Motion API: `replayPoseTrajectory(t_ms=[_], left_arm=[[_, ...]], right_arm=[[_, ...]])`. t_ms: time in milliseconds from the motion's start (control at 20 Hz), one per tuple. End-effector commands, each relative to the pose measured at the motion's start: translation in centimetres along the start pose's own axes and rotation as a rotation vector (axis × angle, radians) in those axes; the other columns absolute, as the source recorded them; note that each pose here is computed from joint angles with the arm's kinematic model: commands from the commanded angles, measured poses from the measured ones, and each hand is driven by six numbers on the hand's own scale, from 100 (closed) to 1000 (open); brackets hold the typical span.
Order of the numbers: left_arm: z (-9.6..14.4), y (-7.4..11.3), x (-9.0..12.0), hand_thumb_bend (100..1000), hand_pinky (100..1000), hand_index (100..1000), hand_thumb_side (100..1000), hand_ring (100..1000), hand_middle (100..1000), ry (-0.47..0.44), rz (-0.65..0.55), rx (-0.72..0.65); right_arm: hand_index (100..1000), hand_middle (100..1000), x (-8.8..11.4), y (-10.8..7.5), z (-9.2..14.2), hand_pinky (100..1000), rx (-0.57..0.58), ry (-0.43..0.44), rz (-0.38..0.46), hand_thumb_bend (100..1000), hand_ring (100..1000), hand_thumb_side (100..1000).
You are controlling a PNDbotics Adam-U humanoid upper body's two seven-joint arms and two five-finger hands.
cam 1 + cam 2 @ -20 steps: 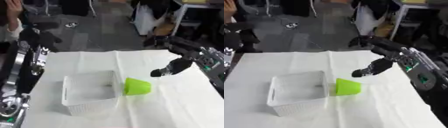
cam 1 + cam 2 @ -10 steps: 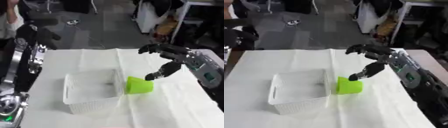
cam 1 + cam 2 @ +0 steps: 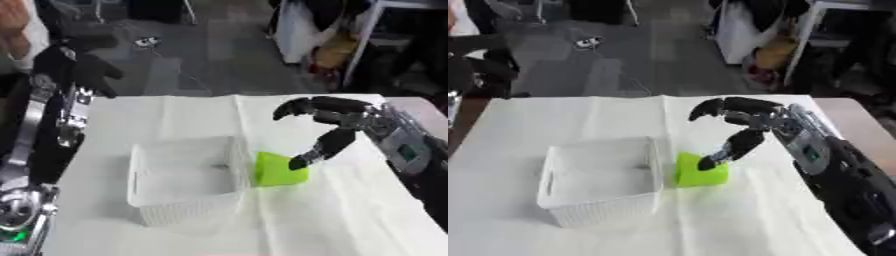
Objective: Pick up objects on the table and place them in the box.
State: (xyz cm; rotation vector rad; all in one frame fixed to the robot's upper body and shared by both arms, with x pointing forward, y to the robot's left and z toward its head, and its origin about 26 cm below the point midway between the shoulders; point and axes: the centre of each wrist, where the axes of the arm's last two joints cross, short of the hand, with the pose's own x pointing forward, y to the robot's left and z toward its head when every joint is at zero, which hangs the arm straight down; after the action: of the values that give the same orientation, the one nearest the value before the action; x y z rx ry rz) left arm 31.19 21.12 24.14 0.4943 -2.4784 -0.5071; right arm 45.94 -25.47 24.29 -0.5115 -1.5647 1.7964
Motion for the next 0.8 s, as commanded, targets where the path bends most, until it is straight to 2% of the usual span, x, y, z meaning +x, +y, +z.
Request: replayPoseTrajectory(t_ms=[50, 800], left_arm=[[-0.62, 0.18, 0.78, 238, 471, 838, 984, 582, 761, -0.039, 0.009, 0.011], [-1.13, -0.26, 1.28, 241, 472, 839, 983, 582, 761, -0.065, 0.036, 0.011]], right_arm=[[914, 918, 0.05, -1.55, 0.23, 904, -0.003, 0.015, 0.043, 808, 931, 693], [907, 879, -0.87, -0.61, -0.49, 917, 0.032, 0.063, 0.068, 805, 930, 676]])
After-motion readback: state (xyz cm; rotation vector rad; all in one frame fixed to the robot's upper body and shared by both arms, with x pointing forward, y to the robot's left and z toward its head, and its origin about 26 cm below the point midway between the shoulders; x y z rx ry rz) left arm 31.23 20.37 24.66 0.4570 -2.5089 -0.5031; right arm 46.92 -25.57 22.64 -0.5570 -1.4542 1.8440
